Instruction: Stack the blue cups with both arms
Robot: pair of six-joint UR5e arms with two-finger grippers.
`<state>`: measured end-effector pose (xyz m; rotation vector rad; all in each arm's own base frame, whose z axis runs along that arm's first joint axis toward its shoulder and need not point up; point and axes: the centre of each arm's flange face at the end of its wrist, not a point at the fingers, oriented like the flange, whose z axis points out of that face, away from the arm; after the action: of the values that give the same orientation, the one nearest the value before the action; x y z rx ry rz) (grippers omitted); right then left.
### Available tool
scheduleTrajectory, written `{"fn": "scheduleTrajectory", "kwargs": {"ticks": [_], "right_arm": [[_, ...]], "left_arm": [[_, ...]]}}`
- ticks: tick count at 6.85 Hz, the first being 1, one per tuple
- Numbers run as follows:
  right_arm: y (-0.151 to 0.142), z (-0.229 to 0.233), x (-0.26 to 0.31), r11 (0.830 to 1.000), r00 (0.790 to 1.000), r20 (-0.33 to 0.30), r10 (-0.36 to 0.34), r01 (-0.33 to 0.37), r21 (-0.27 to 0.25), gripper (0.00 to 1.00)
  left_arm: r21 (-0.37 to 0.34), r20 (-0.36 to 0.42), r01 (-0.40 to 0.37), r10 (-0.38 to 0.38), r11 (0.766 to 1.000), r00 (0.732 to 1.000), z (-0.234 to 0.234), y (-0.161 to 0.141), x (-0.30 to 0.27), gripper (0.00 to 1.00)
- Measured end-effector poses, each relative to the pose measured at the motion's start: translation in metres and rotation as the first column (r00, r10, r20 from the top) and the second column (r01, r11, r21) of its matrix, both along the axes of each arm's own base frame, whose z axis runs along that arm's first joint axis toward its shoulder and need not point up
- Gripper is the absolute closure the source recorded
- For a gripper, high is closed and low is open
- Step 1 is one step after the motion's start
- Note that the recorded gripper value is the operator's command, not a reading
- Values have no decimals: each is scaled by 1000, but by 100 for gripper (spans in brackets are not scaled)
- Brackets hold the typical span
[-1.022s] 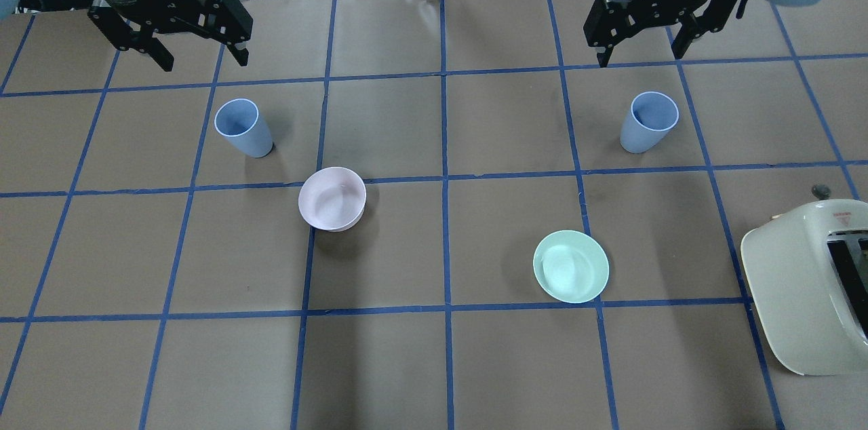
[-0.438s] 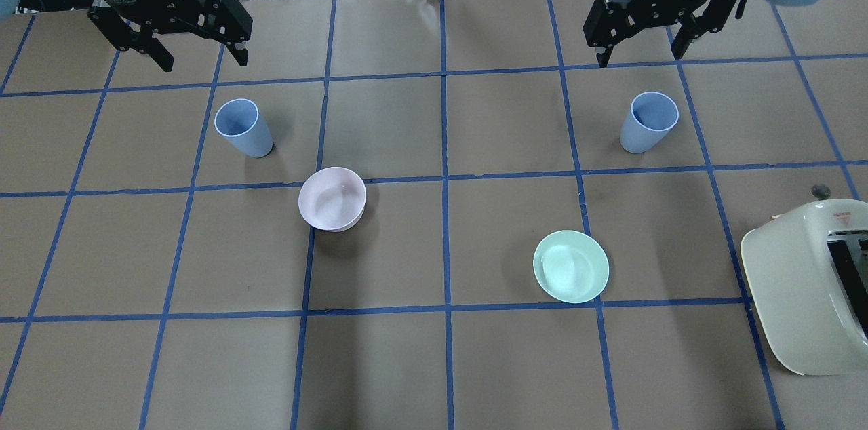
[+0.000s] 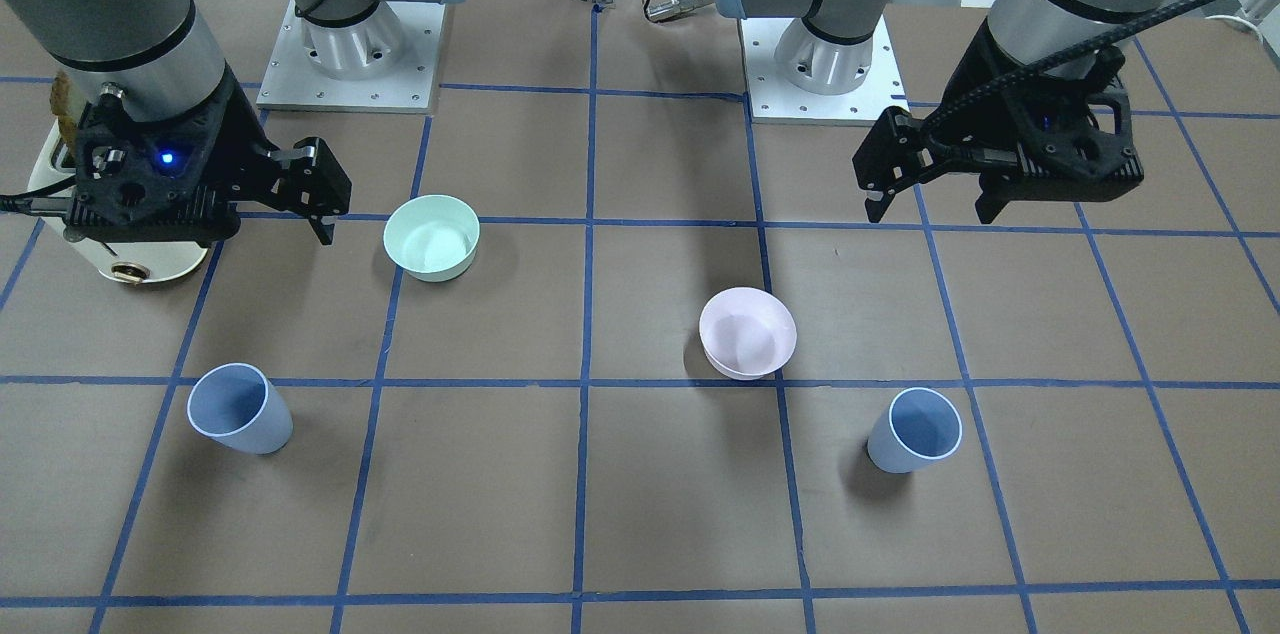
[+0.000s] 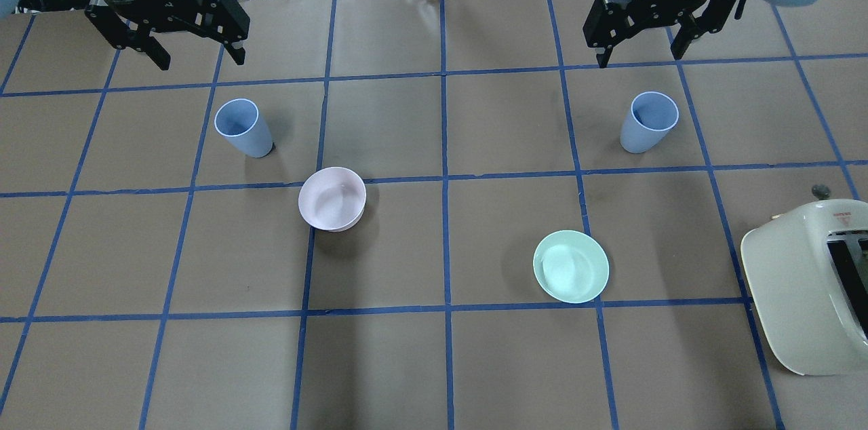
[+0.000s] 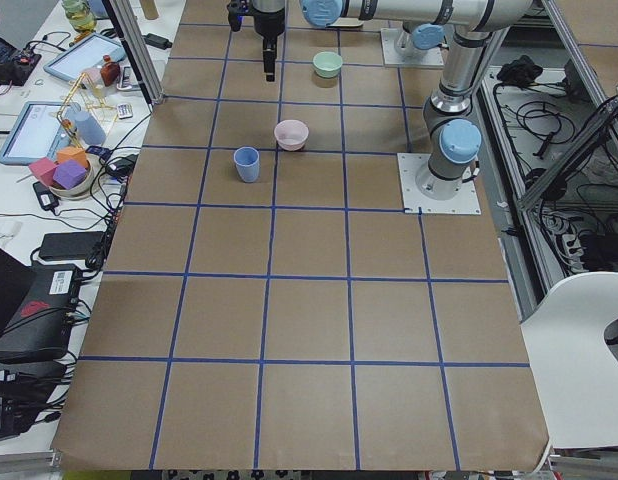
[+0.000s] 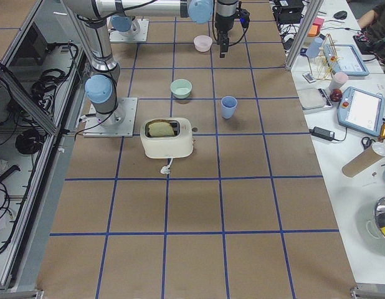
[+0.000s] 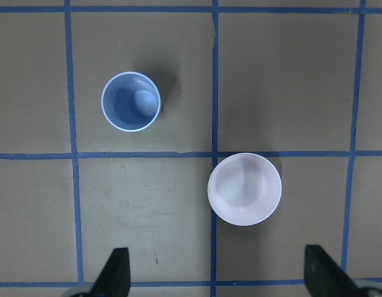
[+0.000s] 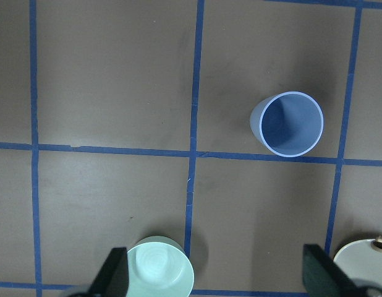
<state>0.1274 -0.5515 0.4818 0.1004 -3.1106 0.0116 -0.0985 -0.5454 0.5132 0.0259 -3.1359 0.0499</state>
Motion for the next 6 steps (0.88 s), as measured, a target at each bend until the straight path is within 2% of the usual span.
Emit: {"fn": "scheduleTrajectory", "kwargs": {"ticks": [2,4,5,6], "right_arm": [[0,0,0,1000,1000,-1,-1,1,1,0],[2,-4,-1,1000,1000,-1,-2,2,9,0],[3,-7,-1,1000,1000,0,-3,3,16,0],[3,-11,-1,1000,1000,-2,-2,2,20,0]], "left_arm": [[23,5,-19,19,1000,1000,-19,-29,10,0],[40,5,-33,32,999,999,-55,-105,27,0],[77,4,-33,33,996,999,-91,-138,32,0],[136,2,-41,41,990,999,-137,-157,34,0]]}}
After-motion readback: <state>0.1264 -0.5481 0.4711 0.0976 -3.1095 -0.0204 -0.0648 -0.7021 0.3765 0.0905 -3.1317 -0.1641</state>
